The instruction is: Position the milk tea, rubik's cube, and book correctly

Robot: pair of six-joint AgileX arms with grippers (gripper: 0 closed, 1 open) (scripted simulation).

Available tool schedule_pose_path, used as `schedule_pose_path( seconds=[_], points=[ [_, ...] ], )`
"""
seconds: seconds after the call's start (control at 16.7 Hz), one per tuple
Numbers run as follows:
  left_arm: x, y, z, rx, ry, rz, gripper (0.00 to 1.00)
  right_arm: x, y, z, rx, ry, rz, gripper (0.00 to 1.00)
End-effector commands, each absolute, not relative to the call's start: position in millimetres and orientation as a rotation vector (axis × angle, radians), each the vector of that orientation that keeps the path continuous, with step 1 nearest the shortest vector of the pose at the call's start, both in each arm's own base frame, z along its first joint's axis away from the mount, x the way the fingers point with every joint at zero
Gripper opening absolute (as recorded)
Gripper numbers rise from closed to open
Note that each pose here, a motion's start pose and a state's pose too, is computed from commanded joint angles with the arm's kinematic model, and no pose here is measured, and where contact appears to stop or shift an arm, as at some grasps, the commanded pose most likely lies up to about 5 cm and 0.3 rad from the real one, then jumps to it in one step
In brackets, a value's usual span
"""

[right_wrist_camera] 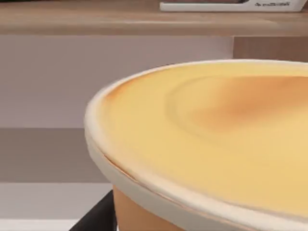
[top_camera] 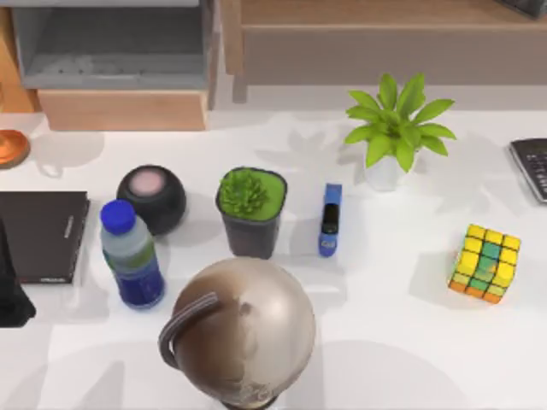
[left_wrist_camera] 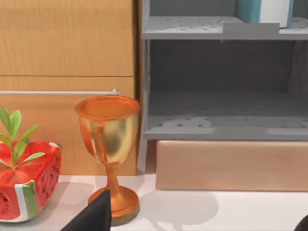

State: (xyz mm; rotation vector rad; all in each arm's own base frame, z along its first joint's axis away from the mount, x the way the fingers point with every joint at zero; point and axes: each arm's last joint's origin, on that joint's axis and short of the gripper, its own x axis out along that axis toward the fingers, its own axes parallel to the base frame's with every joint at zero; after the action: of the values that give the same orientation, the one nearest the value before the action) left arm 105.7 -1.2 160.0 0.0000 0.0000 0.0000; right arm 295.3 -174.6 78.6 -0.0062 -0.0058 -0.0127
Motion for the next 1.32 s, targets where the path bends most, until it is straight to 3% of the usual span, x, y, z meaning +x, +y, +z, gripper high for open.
schedule_pose_path(
  seconds=[1.32],
  points=[
    [105.7,-1.2,160.0,0.0,0.0,0.0,1.0,261.4,-174.0,96.2,-0.007,-0.004,-0.01,1.0]
  ],
)
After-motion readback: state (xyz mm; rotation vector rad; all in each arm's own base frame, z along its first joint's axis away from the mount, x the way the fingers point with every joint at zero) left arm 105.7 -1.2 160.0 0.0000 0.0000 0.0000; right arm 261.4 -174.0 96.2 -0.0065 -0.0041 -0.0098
